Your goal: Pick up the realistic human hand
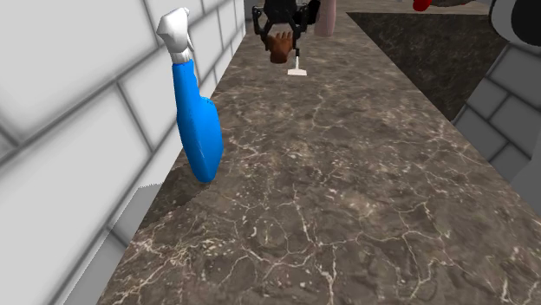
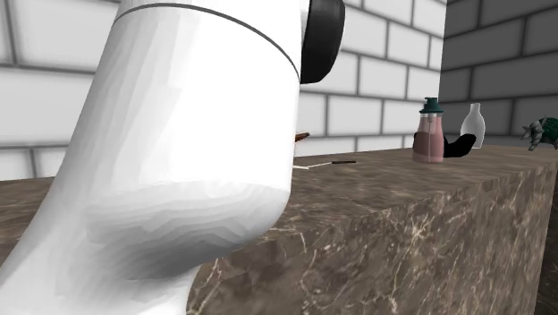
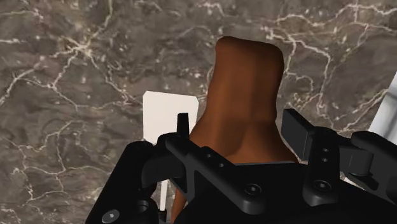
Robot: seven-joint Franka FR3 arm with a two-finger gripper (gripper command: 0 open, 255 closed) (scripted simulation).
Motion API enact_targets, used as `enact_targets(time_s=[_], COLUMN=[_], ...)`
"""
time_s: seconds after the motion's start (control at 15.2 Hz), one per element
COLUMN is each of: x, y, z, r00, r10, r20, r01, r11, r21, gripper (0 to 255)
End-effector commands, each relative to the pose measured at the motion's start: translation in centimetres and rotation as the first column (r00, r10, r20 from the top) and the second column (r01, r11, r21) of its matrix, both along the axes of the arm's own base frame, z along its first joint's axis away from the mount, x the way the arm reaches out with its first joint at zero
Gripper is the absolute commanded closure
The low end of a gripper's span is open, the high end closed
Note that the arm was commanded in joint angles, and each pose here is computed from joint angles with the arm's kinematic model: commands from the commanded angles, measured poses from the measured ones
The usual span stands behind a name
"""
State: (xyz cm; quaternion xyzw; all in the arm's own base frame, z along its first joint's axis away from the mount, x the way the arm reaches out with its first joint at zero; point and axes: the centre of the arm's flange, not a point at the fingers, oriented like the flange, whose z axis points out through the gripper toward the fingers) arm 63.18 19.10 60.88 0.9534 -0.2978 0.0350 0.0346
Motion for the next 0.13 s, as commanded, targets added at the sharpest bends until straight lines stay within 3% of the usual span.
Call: enact_targets(time_s=[0.0, 0.07], x=[0.06, 0.06], y=[-0.05, -0.05], z=[0.68, 0.68], r00=[1.0, 1.0], r10=[0.0, 0.0], r20=[0.0, 0.0], r01=[0.0, 0.0], r11=[1.0, 1.0], r21=[0.0, 0.0], gripper=[255, 255])
